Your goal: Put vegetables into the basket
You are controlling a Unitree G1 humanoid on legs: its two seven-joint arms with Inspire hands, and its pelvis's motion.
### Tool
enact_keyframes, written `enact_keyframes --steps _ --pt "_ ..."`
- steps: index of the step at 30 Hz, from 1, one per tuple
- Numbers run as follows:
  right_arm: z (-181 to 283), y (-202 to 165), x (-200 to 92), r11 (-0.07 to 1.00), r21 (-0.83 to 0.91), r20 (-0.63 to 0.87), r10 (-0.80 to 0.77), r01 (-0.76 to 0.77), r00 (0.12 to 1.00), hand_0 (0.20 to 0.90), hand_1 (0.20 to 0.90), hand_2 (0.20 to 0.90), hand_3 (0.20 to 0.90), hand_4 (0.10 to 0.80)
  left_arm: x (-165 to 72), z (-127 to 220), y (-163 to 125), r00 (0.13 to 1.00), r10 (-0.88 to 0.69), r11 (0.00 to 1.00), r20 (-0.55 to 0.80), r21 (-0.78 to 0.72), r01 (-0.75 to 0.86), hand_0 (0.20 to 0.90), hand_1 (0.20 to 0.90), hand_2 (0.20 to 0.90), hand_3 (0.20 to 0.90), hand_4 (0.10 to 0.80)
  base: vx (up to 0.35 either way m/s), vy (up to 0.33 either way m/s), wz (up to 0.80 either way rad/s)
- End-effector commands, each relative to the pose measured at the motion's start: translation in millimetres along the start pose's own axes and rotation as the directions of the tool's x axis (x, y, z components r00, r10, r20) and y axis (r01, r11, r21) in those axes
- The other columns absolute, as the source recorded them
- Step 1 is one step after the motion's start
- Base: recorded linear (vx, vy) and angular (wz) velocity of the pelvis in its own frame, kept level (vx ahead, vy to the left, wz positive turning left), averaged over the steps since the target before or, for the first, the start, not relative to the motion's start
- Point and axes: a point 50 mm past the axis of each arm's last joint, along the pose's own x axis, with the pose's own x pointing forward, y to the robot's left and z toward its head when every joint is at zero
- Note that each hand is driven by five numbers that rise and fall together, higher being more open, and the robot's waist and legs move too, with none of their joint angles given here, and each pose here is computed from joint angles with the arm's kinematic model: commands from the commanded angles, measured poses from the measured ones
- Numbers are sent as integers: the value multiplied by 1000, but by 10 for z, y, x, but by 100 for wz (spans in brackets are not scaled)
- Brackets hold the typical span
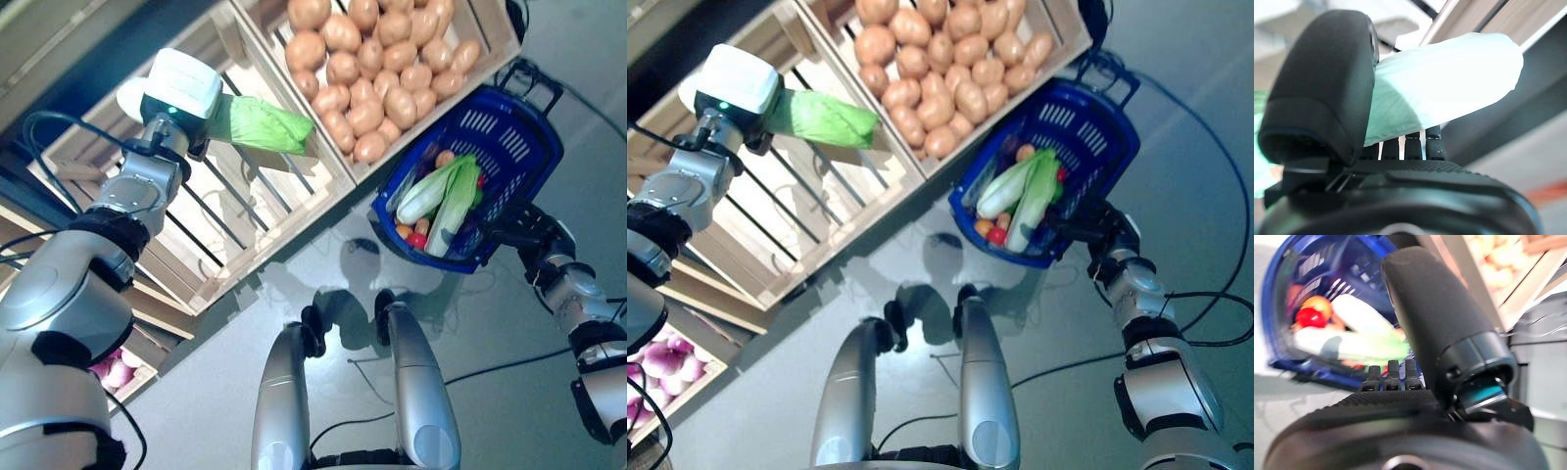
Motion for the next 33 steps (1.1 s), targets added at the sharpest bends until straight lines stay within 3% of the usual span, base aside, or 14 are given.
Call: enact_keyframes --steps 1,5,10,12,15,17,21,27,33 --pt "109 92 -20 997 56 158 34 -44 987 900 900 900 900 800 -105 -556 208 948 154 925 -277 -296 -237 300 300 300 300 400 119 -61 0" --pt "-136 307 -99 993 69 136 89 -99 987 900 900 900 900 800 -320 -439 -144 942 88 768 -323 -580 -271 300 300 300 300 400 150 -65 2" --pt "-486 383 -302 984 73 63 159 -163 985 900 900 900 900 800 -645 -160 -542 955 5 594 -295 -768 -240 300 300 300 300 400 201 -75 2" --pt "-613 464 -387 974 81 44 207 -210 977 900 900 900 900 800 -797 -16 -670 962 -39 454 -270 -862 -224 300 300 300 300 400 205 -78 5" --pt "-656 588 -464 966 78 59 242 -246 969 900 900 900 900 800 -944 165 -772 969 -82 298 -231 -934 -197 300 300 300 300 400 139 -62 4" --pt "-622 652 -480 960 76 88 263 -270 961 900 900 900 900 800 -977 221 -776 973 -83 246 -214 -951 -188 300 300 300 300 400 58 -57 9" --pt "-459 978 -571 893 125 190 407 -433 894 900 900 900 900 800 -1065 483 -757 985 -73 107 -153 -984 -145 300 300 300 300 400 30 -43 3" --pt "-318 1404 -695 736 238 302 564 -633 769 900 900 900 900 800 -1171 897 -710 997 -47 6 -68 -998 -68 300 300 300 300 400 -3 -17 2" --pt "-230 1686 -769 634 306 341 623 -710 704 900 900 900 900 800 -1260 1217 -642 1000 3 69 7 -998 7 300 300 300 300 400 -26 -27 6"
